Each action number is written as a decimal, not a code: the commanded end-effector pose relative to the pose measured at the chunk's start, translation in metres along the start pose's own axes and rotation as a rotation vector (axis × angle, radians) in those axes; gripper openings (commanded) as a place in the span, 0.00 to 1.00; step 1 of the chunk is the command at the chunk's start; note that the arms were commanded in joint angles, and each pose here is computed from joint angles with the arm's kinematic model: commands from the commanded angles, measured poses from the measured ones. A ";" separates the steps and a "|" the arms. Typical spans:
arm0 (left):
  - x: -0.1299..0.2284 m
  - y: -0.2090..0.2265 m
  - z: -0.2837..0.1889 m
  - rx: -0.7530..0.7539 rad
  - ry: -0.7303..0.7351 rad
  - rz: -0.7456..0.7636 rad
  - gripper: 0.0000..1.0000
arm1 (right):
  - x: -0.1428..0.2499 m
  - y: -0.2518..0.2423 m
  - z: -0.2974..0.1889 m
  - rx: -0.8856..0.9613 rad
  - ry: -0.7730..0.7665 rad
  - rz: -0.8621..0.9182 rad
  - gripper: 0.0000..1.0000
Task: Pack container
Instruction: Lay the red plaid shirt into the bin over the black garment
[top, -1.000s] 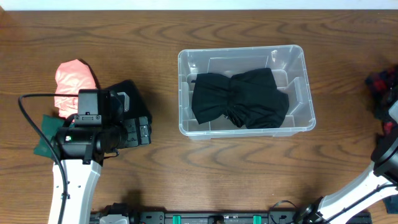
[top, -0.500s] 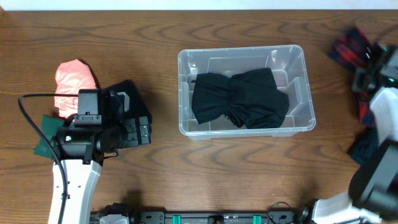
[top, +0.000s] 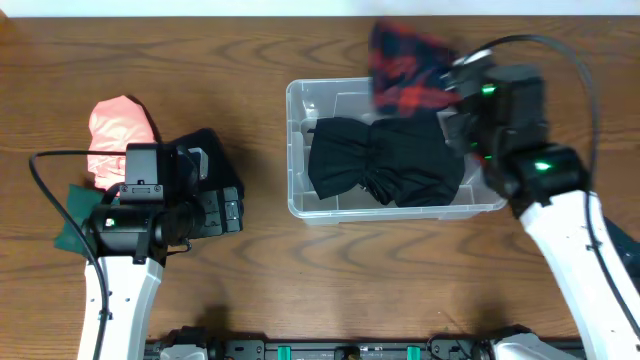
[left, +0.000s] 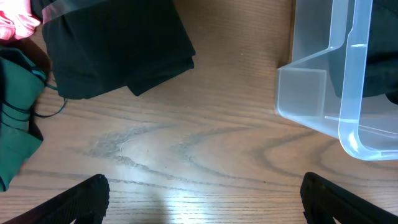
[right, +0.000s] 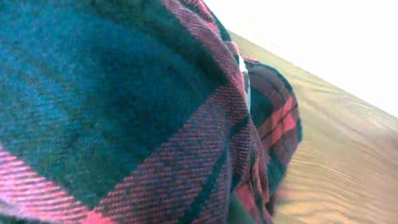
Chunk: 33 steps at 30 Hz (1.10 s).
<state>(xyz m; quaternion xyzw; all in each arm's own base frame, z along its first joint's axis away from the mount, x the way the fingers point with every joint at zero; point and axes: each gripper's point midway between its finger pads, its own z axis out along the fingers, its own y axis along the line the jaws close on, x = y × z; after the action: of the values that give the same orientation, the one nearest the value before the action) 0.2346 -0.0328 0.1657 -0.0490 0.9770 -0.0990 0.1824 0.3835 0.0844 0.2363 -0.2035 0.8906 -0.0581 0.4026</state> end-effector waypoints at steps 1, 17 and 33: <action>-0.005 -0.002 -0.005 0.002 -0.019 0.000 0.98 | 0.007 0.034 0.018 -0.056 0.053 -0.036 0.01; -0.004 -0.002 -0.005 0.002 -0.015 -0.001 0.98 | 0.051 0.105 0.079 -0.105 0.259 -0.131 0.99; -0.005 -0.002 -0.005 0.002 -0.016 0.000 0.98 | 0.144 -0.096 -0.082 0.612 0.348 0.970 0.99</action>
<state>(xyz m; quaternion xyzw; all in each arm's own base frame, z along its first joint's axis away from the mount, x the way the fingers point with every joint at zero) 0.2340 -0.0328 0.1654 -0.0491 0.9773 -0.0989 0.1811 0.2874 -0.0379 0.2394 0.1406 0.9243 -0.1874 0.3014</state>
